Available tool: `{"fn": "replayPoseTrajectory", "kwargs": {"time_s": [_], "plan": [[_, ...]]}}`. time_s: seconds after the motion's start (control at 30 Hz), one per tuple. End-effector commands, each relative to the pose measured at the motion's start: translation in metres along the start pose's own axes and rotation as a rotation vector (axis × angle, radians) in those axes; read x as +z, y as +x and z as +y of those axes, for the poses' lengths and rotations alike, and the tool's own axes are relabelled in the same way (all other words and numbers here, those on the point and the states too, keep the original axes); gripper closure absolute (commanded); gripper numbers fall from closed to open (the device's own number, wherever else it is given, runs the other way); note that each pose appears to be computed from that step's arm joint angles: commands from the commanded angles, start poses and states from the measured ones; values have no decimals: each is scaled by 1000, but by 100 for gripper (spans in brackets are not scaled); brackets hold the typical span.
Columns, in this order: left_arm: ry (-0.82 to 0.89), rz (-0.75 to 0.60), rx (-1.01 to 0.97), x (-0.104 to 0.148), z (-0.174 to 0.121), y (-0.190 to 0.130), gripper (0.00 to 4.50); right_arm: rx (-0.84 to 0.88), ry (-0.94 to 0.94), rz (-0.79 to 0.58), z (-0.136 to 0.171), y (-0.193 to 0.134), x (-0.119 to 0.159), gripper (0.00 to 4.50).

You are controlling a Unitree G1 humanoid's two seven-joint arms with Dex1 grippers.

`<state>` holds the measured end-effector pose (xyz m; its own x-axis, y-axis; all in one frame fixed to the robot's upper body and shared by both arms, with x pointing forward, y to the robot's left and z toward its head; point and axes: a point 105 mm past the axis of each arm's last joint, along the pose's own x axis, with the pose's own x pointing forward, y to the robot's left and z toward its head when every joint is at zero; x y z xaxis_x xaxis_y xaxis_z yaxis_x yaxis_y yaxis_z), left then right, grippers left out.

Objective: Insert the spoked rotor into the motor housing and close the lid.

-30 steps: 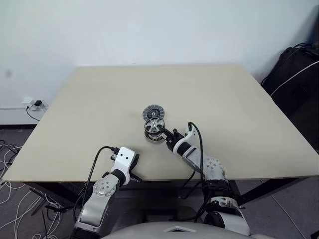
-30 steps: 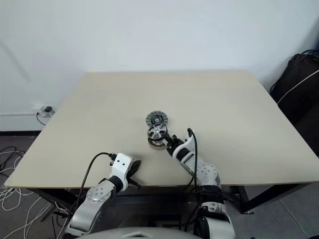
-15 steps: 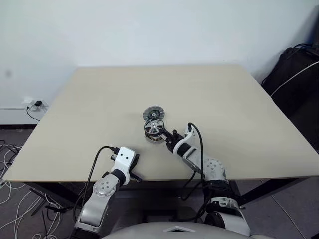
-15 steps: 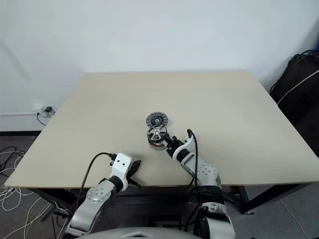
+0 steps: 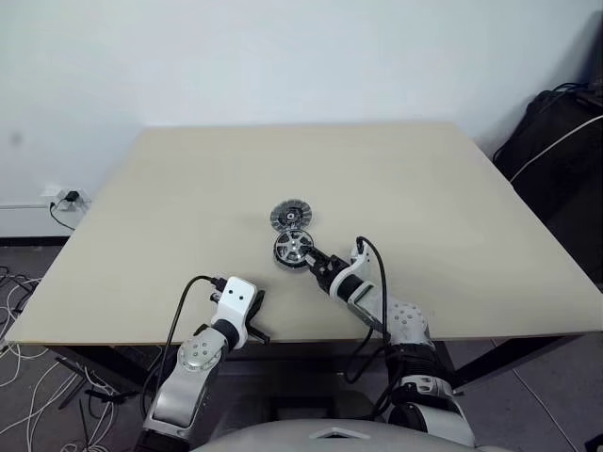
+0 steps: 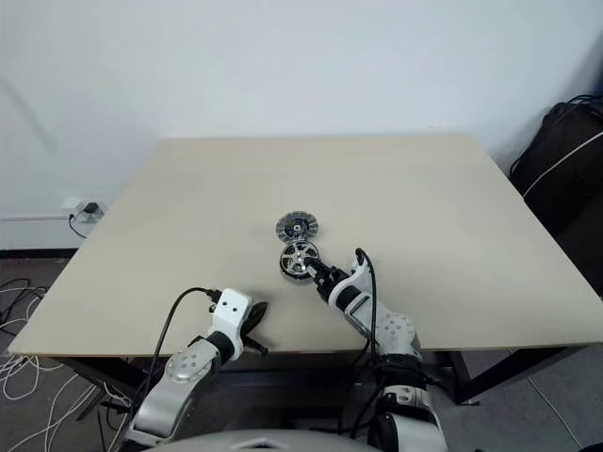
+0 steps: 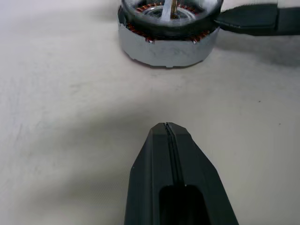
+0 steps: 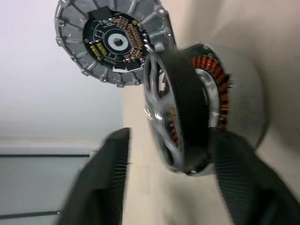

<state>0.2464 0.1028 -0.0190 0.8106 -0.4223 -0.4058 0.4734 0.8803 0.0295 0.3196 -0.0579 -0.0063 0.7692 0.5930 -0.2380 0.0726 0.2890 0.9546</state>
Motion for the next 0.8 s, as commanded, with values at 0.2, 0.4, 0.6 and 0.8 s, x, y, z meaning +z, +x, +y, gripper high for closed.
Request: {"fn": "replayPoseTrajectory", "kwargs": {"time_s": [0.2,0.4,0.6,0.8], "plan": [[5,-54,4,14,1,2,450,40,63,45,9,5,-32,4],[1,-57,0,14,-1,3,450,81,29,22,20,1,-25,4],[-1,-60,-4,15,-2,5,450,113,-64,7,33,-5,-21,4],[-1,-65,-4,16,-2,5,450,14,-405,-60,38,-13,-9,4]]}}
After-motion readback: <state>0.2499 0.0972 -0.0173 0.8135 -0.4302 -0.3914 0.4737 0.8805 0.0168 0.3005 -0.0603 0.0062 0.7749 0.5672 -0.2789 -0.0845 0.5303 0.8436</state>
